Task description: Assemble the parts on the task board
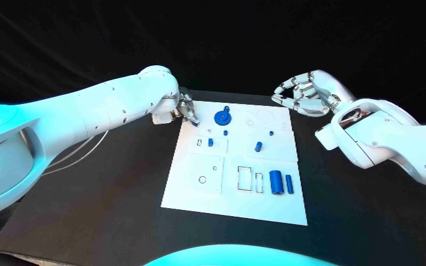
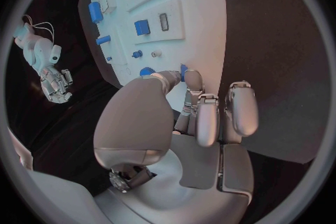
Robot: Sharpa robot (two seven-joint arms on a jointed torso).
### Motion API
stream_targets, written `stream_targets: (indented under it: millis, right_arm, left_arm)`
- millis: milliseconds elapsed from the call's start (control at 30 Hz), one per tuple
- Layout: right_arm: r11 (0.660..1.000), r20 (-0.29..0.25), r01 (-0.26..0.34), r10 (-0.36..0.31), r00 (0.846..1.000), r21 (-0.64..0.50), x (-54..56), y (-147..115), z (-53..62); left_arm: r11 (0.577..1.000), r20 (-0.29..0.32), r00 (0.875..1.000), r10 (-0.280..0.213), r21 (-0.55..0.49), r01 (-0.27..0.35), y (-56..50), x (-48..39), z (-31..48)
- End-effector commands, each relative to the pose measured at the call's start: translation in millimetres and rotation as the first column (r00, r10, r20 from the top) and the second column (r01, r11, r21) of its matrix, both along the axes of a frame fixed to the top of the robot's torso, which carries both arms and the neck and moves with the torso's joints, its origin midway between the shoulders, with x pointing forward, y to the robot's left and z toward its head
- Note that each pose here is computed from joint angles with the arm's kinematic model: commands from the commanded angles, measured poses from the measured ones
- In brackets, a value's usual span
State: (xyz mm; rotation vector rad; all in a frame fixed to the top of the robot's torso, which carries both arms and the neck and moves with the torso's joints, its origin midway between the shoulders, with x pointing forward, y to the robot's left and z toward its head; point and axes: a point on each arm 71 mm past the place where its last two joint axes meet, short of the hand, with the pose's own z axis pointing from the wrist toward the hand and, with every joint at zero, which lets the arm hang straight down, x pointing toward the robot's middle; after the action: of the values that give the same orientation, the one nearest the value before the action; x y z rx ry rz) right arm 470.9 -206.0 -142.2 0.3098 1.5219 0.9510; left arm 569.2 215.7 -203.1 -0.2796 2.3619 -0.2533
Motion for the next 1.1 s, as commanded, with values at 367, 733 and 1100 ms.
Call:
stream_targets:
  millis: [367, 733, 1100]
  right_arm:
    - [1.0, 0.004, -0.008, 0.008, 1.0, -0.008, 0.1, -1.4, -0.1]
    - [1.0, 0.0, -0.006, 0.006, 1.0, -0.011, 0.5, -2.5, -0.9]
    - [1.0, -0.001, -0.01, 0.01, 1.0, -0.014, 0.6, -2.1, -1.8]
  left_arm:
    - [0.989, 0.005, 0.999, 0.047, -0.138, -0.046, 4.0, -23.5, 7.7]
    - [0.986, 0.054, 0.998, 0.034, -0.166, -0.025, -0.7, -52.5, 1.9]
    - [0.992, 0.071, 0.997, -0.004, -0.127, 0.013, -6.4, -69.8, -14.4]
